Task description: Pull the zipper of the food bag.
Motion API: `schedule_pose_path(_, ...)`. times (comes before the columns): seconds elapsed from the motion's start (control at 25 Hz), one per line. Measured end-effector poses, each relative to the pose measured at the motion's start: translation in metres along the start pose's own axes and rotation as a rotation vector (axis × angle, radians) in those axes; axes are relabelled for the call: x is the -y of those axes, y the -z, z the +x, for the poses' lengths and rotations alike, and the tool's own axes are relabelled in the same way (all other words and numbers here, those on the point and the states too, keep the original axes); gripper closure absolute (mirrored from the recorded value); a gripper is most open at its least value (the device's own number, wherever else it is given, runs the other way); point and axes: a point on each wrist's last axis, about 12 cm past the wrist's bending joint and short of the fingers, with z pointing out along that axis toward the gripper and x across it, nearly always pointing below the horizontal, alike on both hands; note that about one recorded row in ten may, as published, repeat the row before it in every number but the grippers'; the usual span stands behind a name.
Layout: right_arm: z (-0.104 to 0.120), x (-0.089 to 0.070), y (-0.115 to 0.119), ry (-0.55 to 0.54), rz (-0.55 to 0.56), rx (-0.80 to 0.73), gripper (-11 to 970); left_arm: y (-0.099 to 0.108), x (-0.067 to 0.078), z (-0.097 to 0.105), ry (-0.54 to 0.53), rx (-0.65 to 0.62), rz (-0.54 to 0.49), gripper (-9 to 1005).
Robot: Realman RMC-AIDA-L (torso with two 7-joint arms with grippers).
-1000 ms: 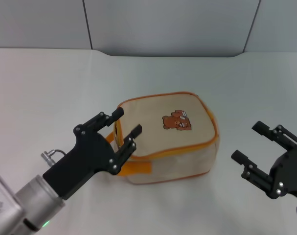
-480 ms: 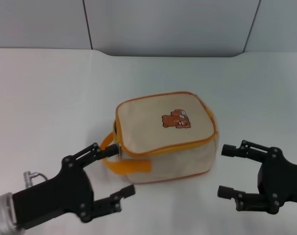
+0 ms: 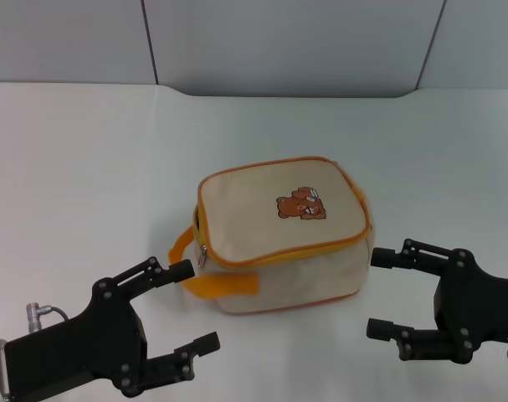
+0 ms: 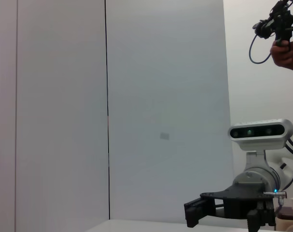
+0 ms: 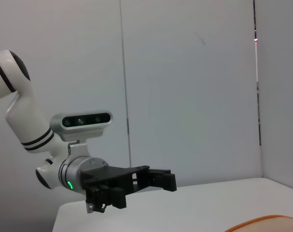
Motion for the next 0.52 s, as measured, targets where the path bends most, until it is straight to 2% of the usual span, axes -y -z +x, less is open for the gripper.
schedule_pose_path(0.52, 0.001, 0.0018, -0.0031, 0.0, 0.023, 0.002, 134, -0.0027, 0.0011, 0.001, -0.01, 0.008, -0.012, 181)
